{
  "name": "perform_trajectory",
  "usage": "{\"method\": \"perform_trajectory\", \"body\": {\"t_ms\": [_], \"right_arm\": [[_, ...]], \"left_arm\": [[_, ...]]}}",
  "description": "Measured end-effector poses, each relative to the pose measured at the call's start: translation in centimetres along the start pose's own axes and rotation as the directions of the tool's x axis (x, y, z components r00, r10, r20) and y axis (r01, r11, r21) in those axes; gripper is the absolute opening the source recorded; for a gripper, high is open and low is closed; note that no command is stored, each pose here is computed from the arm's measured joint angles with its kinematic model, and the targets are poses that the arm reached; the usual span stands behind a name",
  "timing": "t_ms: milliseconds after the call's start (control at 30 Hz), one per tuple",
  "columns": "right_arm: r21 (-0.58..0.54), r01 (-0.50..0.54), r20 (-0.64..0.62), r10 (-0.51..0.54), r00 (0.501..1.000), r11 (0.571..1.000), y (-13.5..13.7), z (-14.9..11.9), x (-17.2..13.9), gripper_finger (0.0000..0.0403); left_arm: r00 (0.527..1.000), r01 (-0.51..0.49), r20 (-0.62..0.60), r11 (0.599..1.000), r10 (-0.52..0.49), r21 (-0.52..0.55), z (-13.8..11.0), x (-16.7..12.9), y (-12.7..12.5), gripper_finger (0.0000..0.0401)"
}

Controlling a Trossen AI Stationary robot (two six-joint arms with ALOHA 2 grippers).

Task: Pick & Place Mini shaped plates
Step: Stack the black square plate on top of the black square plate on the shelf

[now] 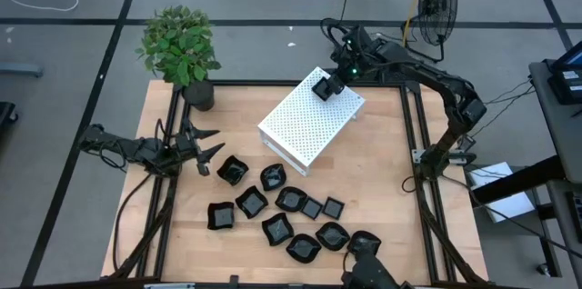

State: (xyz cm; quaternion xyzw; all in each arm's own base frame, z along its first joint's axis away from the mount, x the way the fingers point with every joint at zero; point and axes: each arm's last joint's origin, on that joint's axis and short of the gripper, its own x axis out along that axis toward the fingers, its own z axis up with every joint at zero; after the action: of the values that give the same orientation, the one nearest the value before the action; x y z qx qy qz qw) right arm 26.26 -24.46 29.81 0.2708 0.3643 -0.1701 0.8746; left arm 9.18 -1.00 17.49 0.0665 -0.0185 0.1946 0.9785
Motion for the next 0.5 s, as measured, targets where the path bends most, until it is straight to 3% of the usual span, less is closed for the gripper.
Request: {"method": "perform_trajectory", "body": {"t_ms": [500], "right_arm": [[0.012, 0.028, 0.03, -0.028, 0.999, 1.0, -0.02, 0.27, -0.18, 0.002]], "left_arm": [[1.0, 0.0, 0.0, 1.0, 0.0, 0.0, -0.01, 0.0, 0.0, 0.0212]]}}
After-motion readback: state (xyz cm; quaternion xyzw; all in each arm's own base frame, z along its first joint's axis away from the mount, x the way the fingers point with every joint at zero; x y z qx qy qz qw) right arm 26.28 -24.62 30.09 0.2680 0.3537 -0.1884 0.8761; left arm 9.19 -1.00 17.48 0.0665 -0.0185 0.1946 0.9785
